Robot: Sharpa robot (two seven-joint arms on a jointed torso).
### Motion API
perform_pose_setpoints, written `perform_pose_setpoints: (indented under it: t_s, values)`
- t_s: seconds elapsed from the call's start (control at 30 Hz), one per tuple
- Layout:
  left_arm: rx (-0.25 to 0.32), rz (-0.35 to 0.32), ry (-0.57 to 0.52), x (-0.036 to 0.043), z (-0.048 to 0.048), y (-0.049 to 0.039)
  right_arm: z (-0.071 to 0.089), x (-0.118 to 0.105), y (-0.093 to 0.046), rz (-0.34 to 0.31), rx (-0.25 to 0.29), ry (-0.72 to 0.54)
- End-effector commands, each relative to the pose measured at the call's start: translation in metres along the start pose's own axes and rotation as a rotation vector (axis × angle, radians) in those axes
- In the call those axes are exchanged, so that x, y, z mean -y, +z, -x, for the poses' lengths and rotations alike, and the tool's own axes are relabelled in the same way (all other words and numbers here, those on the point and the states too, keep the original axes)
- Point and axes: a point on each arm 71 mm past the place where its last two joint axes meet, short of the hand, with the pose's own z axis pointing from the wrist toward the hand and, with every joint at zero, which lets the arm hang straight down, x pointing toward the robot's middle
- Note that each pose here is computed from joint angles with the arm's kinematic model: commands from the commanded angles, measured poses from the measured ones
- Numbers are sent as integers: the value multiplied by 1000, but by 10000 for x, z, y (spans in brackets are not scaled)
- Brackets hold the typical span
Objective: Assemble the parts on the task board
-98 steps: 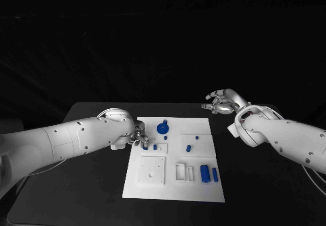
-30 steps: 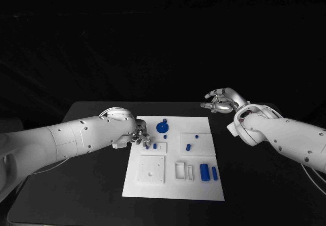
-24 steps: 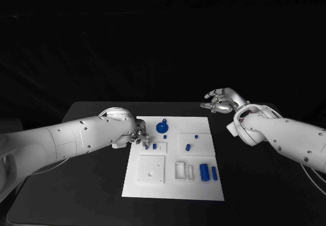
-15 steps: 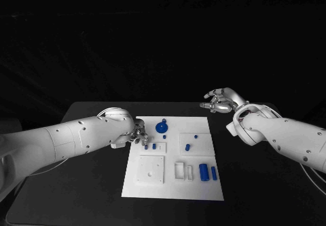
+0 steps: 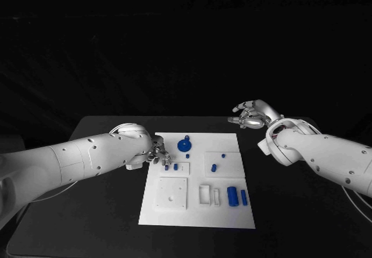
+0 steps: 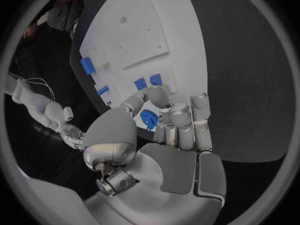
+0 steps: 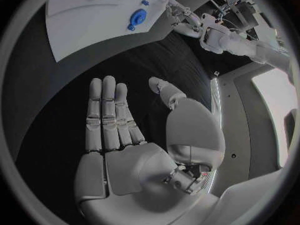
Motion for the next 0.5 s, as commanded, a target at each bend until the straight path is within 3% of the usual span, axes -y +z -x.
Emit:
perform_pose_setpoints:
  t_s: [0.03,0.27,0.5]
  values:
    - [15,-9,-24,-24,2,-5,-6,-5,-1,11,-7,-2]
    - [22,-1,-38,-83,-4,-14,-9,0,-1,10,-8,-2]
    - [-9,-16,-54,-109,-59,-56,-14,3,-4,9,-9,-2]
